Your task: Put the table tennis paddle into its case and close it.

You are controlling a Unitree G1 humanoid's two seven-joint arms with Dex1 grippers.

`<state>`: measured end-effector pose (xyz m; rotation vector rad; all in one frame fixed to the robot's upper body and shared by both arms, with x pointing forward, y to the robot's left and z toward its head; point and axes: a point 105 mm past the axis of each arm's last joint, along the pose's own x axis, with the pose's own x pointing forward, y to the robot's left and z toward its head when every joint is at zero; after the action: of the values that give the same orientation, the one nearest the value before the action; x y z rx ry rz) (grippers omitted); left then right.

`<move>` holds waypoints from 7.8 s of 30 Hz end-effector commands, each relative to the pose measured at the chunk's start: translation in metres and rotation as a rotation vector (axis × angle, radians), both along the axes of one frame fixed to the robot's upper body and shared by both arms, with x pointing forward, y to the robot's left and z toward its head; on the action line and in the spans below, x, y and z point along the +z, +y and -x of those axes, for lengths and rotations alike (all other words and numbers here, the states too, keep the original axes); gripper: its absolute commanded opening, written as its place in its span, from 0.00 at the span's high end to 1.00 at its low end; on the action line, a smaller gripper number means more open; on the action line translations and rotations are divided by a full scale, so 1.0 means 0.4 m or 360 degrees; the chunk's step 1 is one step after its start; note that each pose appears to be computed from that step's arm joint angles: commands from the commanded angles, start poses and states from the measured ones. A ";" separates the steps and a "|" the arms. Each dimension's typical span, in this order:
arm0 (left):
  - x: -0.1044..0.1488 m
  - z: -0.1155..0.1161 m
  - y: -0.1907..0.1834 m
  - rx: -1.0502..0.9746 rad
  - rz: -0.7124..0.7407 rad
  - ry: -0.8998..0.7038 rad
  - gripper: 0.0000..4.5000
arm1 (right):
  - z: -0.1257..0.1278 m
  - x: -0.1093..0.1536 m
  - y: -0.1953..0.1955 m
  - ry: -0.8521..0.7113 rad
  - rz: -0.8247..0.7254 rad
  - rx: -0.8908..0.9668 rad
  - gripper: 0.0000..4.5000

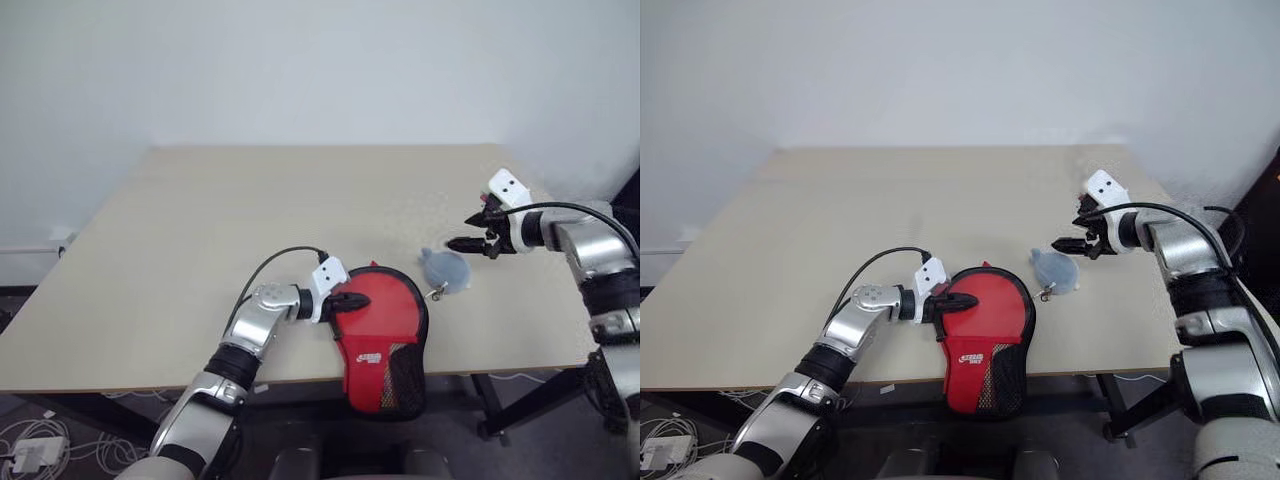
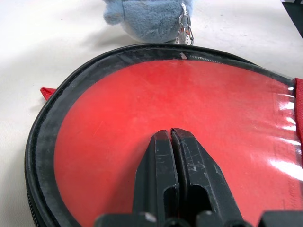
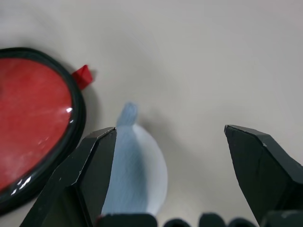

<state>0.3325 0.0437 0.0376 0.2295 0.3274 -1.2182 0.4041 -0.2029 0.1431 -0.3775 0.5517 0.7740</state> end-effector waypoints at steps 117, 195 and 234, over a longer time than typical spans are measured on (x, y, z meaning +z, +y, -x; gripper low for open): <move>-0.073 0.037 -0.024 -0.0149 -0.0232 0.0153 1.00 | 0.513 -0.140 0.046 0.0527 0.0508 0.1189 0.98; -0.065 0.040 -0.052 -0.0245 -0.0222 0.0124 1.00 | 0.343 -0.010 -0.112 -0.0079 0.1340 0.1603 0.19; -0.066 0.051 -0.073 -0.0270 -0.0183 0.0131 1.00 | 0.364 -0.111 -0.021 -0.1245 0.1501 0.2819 0.19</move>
<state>0.3263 0.0129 0.0390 0.2971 0.3353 -1.3551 0.2539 -0.2121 0.0963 -2.0935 -0.4107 1.8997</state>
